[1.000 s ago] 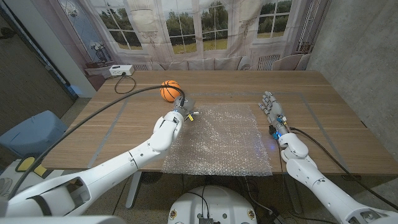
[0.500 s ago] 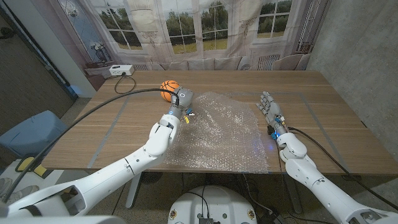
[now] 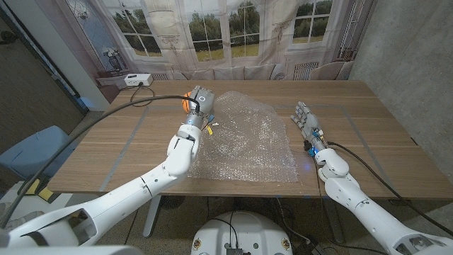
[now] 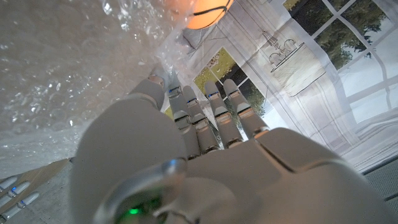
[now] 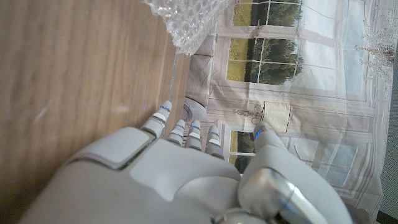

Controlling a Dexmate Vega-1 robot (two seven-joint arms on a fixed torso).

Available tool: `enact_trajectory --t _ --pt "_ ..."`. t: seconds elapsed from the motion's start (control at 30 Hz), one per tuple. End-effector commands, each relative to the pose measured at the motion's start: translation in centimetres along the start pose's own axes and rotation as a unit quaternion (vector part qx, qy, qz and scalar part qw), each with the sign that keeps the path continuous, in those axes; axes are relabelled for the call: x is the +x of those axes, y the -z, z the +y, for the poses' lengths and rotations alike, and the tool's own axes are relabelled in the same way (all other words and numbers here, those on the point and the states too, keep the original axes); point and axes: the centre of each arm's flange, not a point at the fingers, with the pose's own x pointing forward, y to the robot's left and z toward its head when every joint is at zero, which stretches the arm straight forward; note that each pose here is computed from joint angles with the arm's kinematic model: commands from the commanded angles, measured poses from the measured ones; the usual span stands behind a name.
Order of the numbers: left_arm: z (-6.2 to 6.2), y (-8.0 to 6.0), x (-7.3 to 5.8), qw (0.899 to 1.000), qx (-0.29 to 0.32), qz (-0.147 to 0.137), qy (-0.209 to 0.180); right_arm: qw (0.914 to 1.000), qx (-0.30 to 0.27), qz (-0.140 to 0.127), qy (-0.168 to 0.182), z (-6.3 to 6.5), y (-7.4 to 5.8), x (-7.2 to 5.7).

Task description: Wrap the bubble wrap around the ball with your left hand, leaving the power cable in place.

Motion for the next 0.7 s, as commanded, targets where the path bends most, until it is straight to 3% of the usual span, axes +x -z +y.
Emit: enact_trajectory --t 0.03,0.7 --pt "1.4 2.4 1.5 0.998 0.039 0.037 -0.022 1.0000 -0.004 -0.004 -0.008 0.0 -0.4 0.9" --pt "1.4 5.7 4.5 0.991 0.090 0.095 -0.009 1.0000 -0.002 -0.001 -0.008 -0.2 -0.2 1.8"
